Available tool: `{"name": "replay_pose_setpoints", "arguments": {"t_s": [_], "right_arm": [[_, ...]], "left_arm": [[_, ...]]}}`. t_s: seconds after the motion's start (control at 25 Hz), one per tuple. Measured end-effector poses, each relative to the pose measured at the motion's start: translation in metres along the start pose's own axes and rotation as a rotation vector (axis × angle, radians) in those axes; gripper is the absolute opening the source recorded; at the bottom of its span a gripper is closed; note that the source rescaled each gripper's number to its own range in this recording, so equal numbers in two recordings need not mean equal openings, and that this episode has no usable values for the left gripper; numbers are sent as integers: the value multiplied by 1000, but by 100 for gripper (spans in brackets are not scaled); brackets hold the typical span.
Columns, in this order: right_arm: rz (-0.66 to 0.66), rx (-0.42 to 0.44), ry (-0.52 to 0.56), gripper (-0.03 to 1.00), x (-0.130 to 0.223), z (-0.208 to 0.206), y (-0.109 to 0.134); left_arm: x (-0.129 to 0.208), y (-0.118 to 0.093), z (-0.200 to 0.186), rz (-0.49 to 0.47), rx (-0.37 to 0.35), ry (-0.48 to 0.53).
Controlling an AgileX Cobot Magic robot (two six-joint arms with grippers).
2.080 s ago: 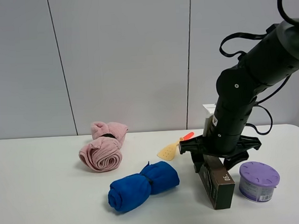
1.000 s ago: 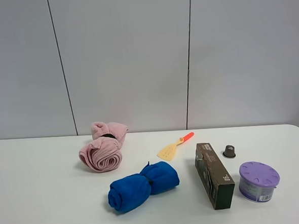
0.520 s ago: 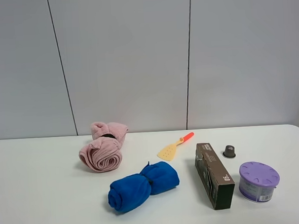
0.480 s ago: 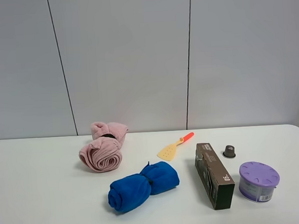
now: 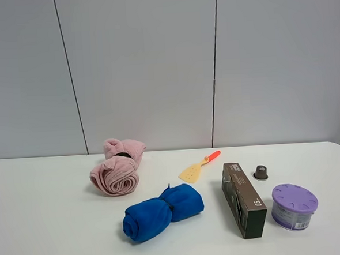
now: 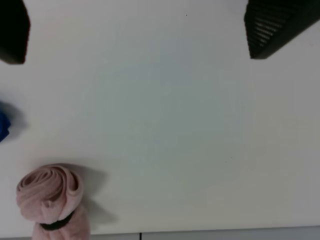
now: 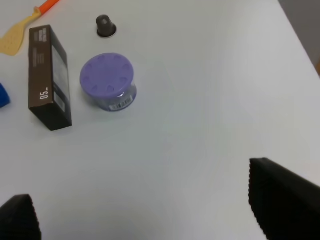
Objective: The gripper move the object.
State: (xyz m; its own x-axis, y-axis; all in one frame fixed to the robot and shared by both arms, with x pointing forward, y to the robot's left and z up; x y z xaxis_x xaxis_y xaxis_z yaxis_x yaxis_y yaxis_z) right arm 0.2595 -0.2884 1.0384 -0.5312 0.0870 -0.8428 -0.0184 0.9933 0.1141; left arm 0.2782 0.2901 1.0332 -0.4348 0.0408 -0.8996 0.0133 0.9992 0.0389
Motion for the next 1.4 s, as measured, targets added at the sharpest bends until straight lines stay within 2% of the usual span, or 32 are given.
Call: {"name": "replay_pose_setpoints", "arguments": {"t_s": [0.16, 0.32, 0.48, 0.6, 1.4], "right_arm": [[41, -26, 36, 76, 11, 9, 3], [82, -28, 5, 76, 7, 12, 3], [68, 9, -73, 75, -2, 17, -4], [60, 24, -87, 75, -3, 19, -6], [3, -1, -83, 72, -2, 20, -2]], "left_arm": [[0, 0, 0, 0, 0, 0], [0, 0, 0, 0, 0, 0], [0, 0, 0, 0, 0, 0], [0, 0, 0, 0, 0, 0], [0, 0, 0, 0, 0, 0]]}}
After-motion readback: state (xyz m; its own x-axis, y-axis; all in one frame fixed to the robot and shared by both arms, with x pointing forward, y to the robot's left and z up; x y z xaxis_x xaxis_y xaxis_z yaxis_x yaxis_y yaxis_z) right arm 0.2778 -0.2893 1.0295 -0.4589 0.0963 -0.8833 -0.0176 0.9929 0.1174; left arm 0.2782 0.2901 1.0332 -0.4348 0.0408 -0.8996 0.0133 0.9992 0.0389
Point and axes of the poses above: a point on each arm's last joint axis where the gripper is mounted, z pointing out along that axis toward the gripper, y along the wrist's bending axis when the last joint is at zero, x = y × z, the point moved 5 cm from there along z, pointing out along that axis toward the gripper, and after that the axes turned 2 degrees about z, right-handed, at the moved point
